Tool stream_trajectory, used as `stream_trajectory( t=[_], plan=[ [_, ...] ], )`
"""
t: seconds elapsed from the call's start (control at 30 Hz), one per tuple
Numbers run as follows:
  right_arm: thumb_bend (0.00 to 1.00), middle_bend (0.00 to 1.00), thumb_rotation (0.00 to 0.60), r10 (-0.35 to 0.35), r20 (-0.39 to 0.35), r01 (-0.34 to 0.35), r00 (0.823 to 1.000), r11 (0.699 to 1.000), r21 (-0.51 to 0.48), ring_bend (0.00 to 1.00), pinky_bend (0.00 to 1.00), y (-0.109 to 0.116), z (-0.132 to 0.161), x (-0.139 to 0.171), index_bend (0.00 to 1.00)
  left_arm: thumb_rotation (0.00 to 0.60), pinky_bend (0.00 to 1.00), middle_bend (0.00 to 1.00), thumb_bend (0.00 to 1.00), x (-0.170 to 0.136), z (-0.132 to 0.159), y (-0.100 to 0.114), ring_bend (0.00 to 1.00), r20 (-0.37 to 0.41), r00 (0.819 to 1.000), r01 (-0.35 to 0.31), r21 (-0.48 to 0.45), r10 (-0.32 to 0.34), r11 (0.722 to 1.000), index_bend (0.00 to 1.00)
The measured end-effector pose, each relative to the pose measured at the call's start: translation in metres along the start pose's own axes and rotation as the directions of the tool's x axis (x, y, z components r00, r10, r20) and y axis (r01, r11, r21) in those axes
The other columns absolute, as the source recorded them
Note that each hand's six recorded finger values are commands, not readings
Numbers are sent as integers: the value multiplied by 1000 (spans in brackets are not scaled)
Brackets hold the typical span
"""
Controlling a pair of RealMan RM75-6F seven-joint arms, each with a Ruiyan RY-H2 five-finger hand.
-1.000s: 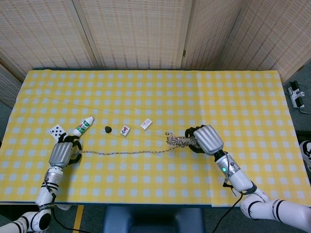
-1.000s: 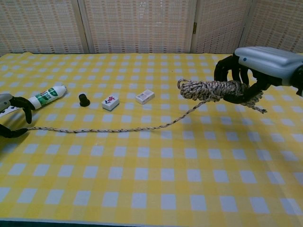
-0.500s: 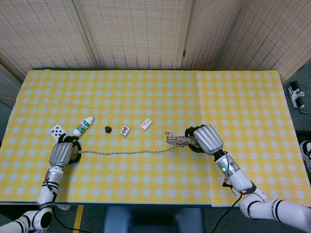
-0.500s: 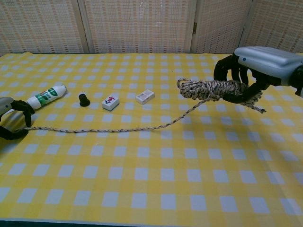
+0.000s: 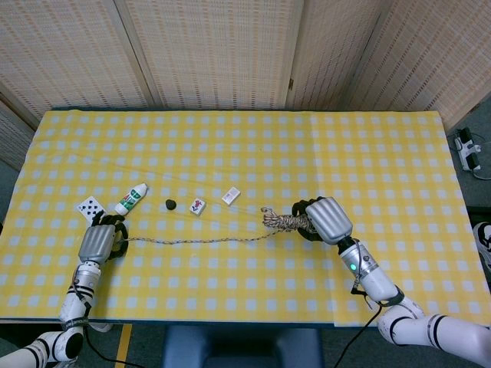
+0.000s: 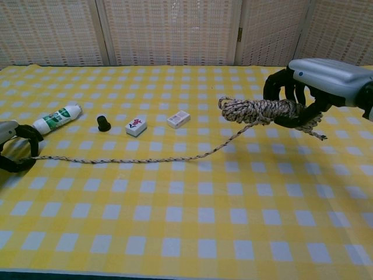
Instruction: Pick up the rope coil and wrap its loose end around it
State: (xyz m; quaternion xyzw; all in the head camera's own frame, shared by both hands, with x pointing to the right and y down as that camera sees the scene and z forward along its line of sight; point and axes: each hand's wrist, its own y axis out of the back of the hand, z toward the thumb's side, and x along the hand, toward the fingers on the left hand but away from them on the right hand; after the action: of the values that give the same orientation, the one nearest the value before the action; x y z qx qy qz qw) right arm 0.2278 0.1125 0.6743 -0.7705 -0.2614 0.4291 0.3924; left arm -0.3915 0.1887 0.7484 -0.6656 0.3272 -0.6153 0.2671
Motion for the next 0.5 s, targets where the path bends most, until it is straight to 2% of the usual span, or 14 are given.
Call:
stream_trajectory(
  t=[0.2,0.5],
  plan=[
    [773,547,600,6,0,-6,1000,1000,-5,601,556,-2,0,0,658,600,0,269,463,2,0,-1,192,-3,1000,8,6,-8,1000,577],
    [773,547,600,3,-5,-3,1000,1000,-14,603,556,-3,-1,1,662,600,7,269,586,3,2,2,215,2,1000,-14,-5,14,1000,634]
  ],
)
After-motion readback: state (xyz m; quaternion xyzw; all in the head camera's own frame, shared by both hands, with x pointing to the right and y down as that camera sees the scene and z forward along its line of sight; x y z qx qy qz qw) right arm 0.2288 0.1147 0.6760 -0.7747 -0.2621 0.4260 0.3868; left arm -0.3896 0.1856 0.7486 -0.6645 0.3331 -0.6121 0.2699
